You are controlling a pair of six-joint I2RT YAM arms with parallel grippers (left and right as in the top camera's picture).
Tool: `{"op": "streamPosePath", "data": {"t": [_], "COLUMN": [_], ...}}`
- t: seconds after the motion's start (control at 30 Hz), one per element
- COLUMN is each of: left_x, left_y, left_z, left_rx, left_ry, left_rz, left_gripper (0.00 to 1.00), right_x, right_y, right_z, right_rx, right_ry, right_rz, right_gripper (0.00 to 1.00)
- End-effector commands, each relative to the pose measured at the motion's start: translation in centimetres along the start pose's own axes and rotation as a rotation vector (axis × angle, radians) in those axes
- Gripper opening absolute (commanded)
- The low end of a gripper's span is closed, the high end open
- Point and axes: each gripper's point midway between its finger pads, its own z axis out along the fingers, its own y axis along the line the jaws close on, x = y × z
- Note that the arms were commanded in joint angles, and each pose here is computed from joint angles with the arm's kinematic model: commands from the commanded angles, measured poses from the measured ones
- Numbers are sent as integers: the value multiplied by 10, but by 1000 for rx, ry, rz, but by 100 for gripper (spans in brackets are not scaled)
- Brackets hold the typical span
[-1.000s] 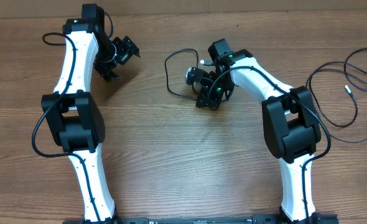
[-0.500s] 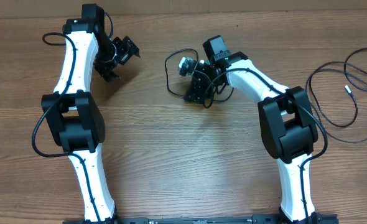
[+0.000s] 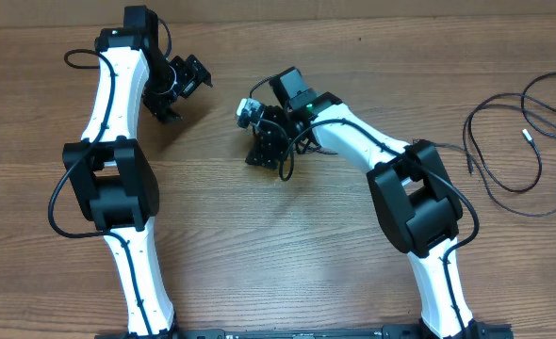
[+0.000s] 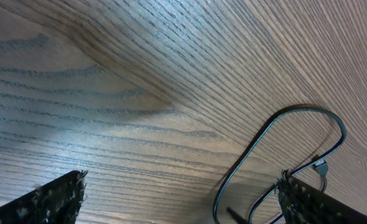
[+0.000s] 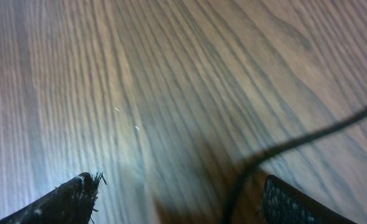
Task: Untangle cables
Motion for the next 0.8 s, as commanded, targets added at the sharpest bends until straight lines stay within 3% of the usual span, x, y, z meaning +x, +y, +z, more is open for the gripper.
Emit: {"op": "streamPosePath", "data": {"t": [0.0, 0.1, 0.17, 0.77], "left_x": [1, 1, 1, 1], "left_y": [0, 0, 0, 0], "left_z": [-2, -2, -2, -2], "left_rx": [-3, -3, -3, -2], "left_ry": [-3, -3, -3, -2], "left_rz": [24, 24, 24, 24], "left_gripper": [100, 100, 99, 100], "right_x": [2, 2, 2, 4], "right_y": [3, 4, 4, 4], "right_z": [8, 8, 8, 9], "right_rx": [-14, -14, -14, -15], "right_ry": [2, 1, 1, 3], "right_rz": [62, 67, 67, 68], "right_gripper": [84, 87, 100, 100]}}
